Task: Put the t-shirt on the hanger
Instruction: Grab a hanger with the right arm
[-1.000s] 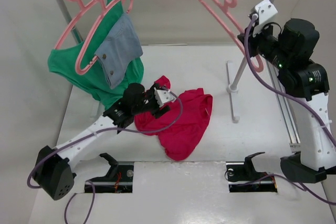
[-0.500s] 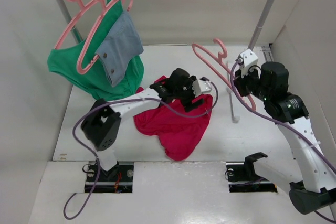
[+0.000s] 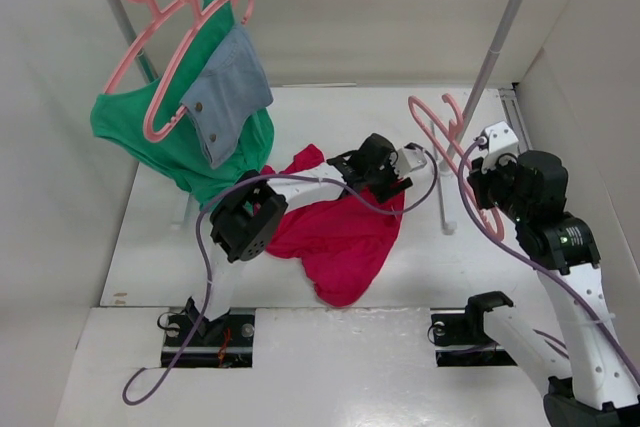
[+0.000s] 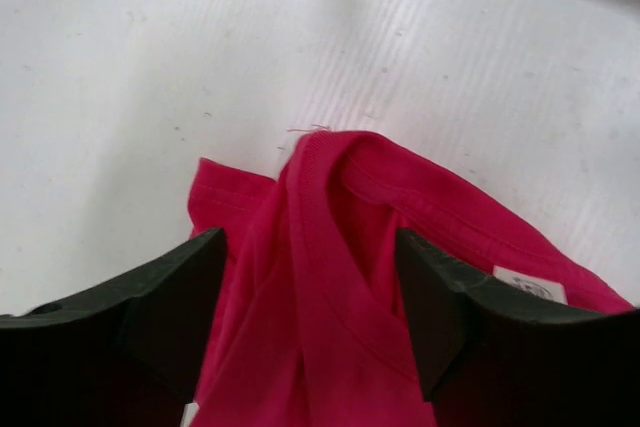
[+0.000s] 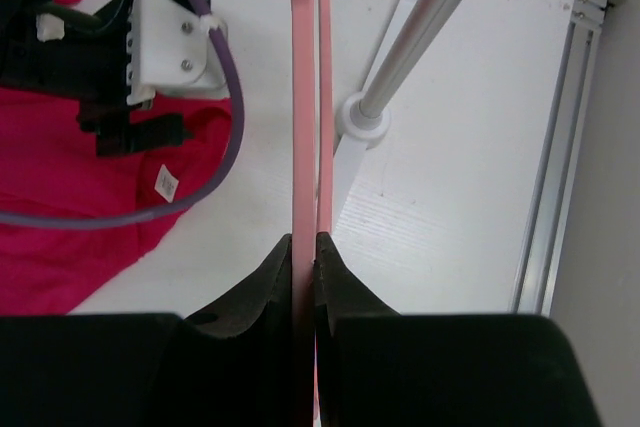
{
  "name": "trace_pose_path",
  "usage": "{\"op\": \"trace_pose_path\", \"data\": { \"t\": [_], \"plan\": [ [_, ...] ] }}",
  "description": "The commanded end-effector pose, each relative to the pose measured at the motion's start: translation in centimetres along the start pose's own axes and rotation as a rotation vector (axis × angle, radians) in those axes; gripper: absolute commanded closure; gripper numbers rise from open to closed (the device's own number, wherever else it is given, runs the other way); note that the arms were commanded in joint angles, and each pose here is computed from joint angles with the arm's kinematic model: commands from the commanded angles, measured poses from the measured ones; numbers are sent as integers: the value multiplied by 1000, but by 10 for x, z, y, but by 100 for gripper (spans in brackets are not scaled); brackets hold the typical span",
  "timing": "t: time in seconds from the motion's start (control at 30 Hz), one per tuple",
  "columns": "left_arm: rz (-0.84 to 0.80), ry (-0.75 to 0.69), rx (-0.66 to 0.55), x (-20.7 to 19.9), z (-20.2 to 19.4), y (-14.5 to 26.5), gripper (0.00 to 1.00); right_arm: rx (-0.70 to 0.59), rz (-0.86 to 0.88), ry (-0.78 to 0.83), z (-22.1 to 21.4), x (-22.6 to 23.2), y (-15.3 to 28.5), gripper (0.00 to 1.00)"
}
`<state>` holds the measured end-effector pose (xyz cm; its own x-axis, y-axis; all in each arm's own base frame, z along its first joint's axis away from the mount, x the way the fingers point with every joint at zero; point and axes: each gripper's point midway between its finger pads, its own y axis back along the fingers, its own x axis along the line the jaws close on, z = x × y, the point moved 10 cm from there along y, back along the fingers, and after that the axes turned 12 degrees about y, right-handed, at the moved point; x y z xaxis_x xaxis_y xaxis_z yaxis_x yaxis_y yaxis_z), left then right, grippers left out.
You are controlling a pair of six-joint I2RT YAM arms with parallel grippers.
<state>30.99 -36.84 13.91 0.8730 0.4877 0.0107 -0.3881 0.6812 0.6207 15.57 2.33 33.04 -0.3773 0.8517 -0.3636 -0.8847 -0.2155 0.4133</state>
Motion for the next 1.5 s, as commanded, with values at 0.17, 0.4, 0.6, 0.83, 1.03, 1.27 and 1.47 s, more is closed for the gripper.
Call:
{"op": "trace_pose_path", "data": {
  "t": [0.17,0.4,0.6,0.83,1.03,1.27,1.47],
  "plan": [
    [70,-1,-76,5,18,-5,68,26,-14,-41,-13,4,3,100],
    [24,10,-53,1,14,-5,97,80,22,-104,-31,17,9,100],
    [-8,39,-56,-3,16,-2,45,64,25,-125,-30,19,12,100],
    [17,32,-76,-4,21,-11,47,77,40,-126,-32,20,13,100],
    [52,-12,42,-9,-8,-32,55,94,46,-138,-34,22,14,100],
    [120,-1,15,-9,0,-21,100,96,37,-138,-30,19,18,100],
    [109,26,-14,2,24,8,100,70,104,-141,-28,24,17,100]
  ]
}}
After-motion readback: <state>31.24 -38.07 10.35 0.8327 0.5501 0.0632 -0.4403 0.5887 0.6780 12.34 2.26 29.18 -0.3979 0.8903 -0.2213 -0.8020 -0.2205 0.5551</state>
